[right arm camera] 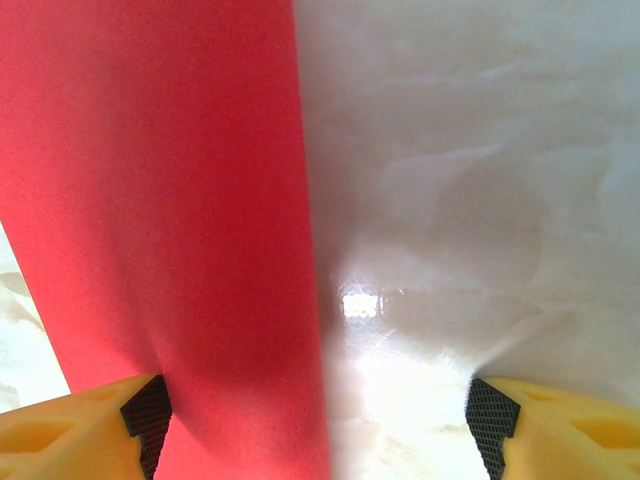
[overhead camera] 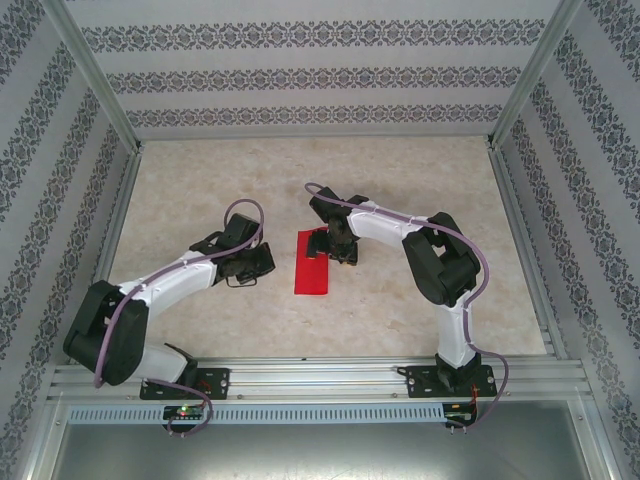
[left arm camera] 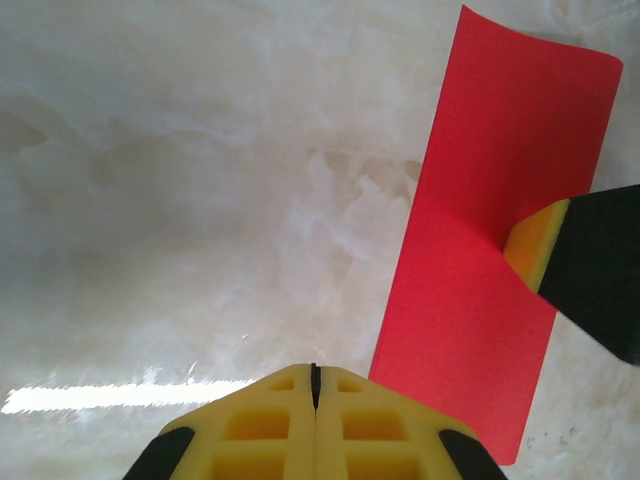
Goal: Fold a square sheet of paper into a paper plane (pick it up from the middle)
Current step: Hold the square sheet of paper at the center of the table.
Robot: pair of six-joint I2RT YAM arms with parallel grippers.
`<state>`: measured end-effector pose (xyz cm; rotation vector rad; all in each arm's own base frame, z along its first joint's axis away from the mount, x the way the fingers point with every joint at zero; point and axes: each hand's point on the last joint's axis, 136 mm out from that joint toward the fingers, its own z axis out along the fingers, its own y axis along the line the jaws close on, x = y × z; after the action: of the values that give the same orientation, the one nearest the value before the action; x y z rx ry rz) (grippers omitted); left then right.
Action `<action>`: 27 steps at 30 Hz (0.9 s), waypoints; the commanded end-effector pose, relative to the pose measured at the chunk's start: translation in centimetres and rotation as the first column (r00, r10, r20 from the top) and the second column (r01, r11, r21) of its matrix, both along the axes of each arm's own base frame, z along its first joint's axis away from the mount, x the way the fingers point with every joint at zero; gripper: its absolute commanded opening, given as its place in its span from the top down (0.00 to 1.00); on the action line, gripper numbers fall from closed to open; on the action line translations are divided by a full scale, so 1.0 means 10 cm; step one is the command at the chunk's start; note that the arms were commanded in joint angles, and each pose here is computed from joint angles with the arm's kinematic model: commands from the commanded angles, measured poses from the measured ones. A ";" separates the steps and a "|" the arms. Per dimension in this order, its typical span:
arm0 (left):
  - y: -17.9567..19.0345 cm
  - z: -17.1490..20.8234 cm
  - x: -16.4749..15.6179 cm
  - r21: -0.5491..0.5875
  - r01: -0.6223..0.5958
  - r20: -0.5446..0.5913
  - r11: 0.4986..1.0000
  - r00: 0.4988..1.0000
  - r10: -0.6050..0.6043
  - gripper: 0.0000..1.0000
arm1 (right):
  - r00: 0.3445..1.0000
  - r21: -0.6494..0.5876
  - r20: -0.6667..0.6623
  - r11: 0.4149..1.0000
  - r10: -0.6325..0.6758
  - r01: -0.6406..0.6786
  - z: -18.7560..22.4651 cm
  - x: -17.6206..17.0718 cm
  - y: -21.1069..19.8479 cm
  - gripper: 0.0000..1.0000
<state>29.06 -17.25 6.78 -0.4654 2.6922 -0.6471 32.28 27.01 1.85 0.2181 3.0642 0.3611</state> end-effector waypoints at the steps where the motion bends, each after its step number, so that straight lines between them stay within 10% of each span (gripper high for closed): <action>1: -0.10 0.08 0.14 -0.052 -0.009 0.020 0.999 1.000 0.010 1.00 | 0.997 -0.116 -0.070 0.993 -0.037 0.028 -0.36 -0.13 -0.19 0.17; 27: -0.56 0.08 0.44 -0.197 0.094 0.022 0.976 0.996 -0.092 1.00 | 0.996 -0.141 -0.091 0.990 0.012 -0.024 -0.45 -0.16 -0.24 0.19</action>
<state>32.08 -21.65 6.41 -0.4017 2.7032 -0.8682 32.35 26.89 1.65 0.2292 3.0710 0.3312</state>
